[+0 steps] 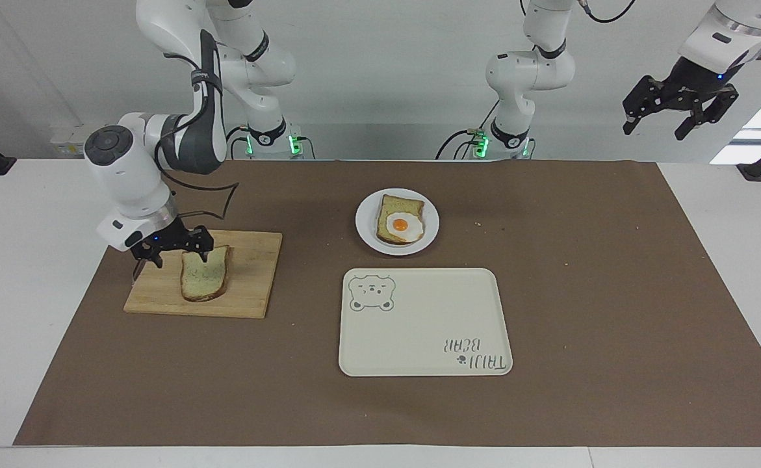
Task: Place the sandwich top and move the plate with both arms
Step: 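Reach the right gripper down to the bread slice on the board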
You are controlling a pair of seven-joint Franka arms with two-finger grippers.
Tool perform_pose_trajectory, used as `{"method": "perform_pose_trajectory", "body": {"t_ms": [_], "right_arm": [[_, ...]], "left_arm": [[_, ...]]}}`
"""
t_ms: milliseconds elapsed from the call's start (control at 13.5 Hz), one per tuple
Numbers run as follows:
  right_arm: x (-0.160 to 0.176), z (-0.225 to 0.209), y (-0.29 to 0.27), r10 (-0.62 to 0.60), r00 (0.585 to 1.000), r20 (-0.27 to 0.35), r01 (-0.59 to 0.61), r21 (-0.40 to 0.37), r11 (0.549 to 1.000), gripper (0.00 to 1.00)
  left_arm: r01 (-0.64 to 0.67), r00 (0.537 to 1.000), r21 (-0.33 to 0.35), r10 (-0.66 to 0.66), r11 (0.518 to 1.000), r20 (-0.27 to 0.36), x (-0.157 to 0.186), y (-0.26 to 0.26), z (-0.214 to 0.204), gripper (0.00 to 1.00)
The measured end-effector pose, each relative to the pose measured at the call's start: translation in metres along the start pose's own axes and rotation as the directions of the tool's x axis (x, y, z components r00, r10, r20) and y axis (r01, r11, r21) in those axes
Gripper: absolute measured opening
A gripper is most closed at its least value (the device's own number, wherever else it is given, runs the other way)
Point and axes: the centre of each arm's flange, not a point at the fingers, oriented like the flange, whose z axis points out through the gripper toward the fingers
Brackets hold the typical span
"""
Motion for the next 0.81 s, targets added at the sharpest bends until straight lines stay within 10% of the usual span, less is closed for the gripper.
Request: {"method": "perform_pose_trajectory", "body": {"t_ms": [814], "right_arm": [[-0.026,0.079,0.025,0.013,0.999,0.044,-0.019,0.151,0.988,1.00]], "left_arm": [[0.000,1.000,0.000,0.000,1.000,0.000,0.000,0.000,0.000,1.00]]}}
